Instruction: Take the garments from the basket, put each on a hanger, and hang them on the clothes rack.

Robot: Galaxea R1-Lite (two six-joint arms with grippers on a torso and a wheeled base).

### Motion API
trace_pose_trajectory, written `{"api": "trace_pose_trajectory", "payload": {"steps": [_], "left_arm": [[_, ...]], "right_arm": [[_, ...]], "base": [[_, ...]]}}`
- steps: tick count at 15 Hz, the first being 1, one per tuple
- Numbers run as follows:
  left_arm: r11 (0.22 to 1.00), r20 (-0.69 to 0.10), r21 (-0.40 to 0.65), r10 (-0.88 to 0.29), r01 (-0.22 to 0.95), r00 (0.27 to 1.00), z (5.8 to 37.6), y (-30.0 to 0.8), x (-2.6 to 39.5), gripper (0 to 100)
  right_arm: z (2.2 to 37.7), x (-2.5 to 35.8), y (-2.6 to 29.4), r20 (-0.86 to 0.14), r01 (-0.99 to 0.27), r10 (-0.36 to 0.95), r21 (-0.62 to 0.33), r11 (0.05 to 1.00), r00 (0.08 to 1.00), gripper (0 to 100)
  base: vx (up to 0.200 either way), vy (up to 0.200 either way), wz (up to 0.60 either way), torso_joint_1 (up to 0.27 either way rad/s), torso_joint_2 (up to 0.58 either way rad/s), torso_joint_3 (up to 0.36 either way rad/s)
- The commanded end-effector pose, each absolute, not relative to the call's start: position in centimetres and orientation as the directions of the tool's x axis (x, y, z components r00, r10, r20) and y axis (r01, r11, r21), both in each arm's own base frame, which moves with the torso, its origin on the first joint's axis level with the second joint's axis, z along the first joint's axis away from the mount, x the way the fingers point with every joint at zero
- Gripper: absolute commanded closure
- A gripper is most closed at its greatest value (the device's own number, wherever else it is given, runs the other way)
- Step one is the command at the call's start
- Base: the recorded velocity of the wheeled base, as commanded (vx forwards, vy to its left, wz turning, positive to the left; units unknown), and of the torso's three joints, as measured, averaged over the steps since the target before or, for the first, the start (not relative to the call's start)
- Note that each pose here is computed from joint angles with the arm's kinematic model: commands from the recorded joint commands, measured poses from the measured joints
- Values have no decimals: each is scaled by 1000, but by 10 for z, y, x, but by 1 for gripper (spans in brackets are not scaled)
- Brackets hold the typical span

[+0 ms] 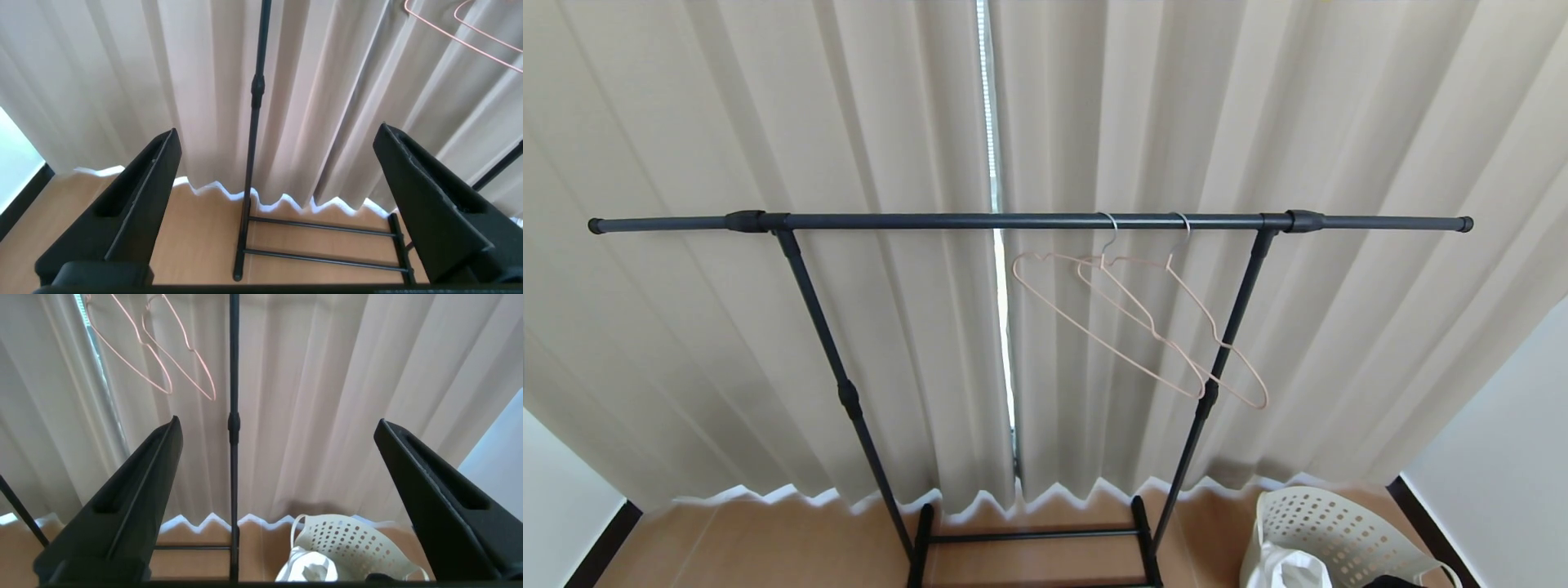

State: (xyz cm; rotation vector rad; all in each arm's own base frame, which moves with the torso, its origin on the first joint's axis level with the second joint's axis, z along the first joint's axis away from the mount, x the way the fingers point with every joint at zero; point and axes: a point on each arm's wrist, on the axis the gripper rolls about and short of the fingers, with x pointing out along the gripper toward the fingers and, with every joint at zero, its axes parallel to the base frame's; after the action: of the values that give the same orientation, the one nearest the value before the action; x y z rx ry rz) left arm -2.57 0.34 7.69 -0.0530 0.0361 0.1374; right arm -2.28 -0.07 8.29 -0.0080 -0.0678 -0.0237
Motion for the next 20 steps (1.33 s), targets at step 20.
{"api": "trace_pose_trajectory", "payload": {"steps": [20], "left_arm": [[989, -41, -55, 136, -138, 990, 77, 3, -26, 0]], "right_arm": [[83, -23, -1, 67, 24, -23, -7, 1000, 997, 0]], "base": [[0, 0, 0, -95, 216, 121]]}}
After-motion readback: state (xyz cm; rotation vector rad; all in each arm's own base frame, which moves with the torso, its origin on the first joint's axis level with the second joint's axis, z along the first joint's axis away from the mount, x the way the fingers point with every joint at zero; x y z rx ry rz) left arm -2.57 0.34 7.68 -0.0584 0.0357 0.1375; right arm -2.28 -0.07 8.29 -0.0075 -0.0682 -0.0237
